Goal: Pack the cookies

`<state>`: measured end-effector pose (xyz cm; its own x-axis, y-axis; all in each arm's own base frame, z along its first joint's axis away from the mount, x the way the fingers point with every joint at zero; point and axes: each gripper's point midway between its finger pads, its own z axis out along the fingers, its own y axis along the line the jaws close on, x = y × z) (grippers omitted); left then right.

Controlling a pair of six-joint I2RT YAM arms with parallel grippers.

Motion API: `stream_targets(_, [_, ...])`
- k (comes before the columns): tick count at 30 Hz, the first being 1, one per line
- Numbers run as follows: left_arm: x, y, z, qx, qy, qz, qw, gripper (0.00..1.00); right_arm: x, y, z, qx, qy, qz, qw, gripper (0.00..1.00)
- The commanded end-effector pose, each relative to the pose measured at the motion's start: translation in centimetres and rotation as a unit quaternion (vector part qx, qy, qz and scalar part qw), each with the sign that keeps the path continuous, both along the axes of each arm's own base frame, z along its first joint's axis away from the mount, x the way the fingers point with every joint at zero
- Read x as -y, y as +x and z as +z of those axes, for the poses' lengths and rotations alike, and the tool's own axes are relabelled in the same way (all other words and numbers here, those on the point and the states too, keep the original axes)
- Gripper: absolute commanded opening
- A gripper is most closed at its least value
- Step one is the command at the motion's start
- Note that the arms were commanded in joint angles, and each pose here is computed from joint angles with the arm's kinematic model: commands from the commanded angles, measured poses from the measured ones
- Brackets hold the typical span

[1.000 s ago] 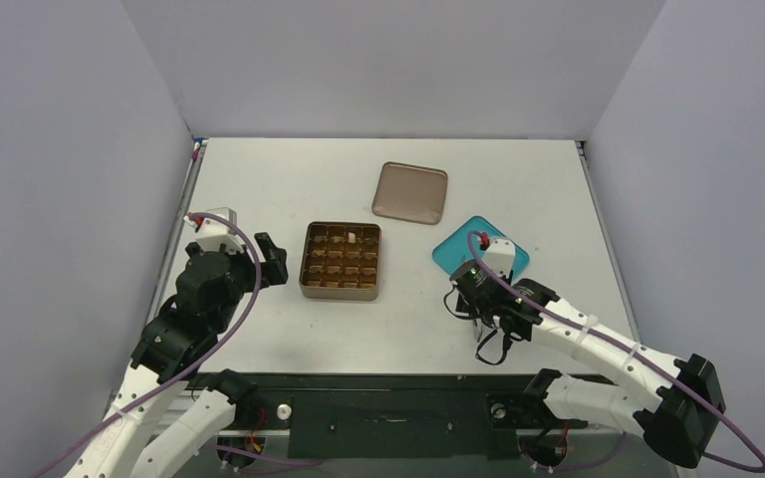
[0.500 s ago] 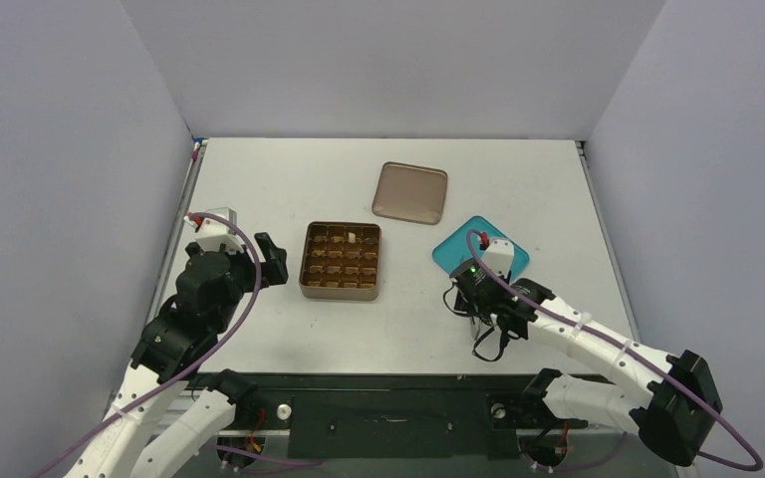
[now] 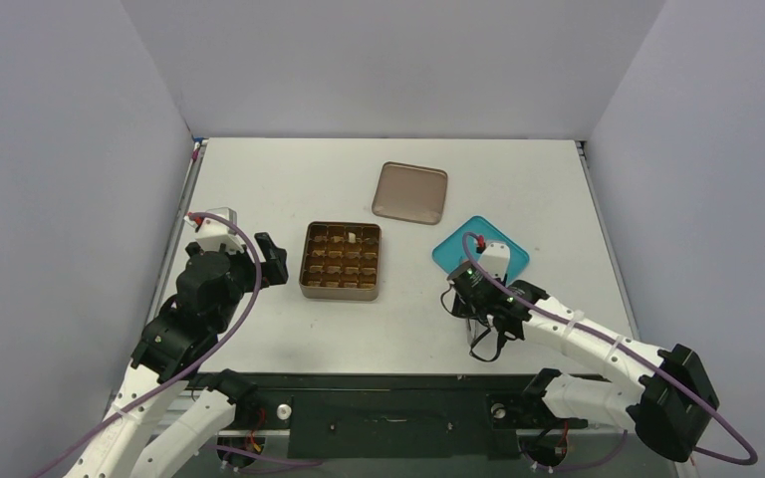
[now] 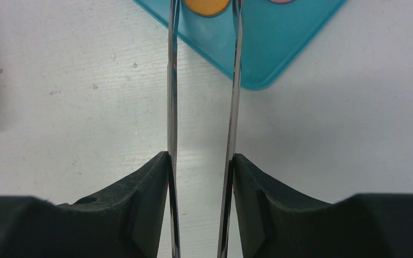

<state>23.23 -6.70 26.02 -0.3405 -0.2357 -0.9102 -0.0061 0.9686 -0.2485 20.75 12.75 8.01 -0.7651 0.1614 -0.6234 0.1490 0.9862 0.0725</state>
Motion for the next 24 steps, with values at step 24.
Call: stream_targets(24, [0.2, 0.6, 1.2, 0.023, -0.011, 0.0, 1.0, 0.97, -0.4, 2.5, 9.1, 0.093, -0.004, 0.02, 0.995, 0.24])
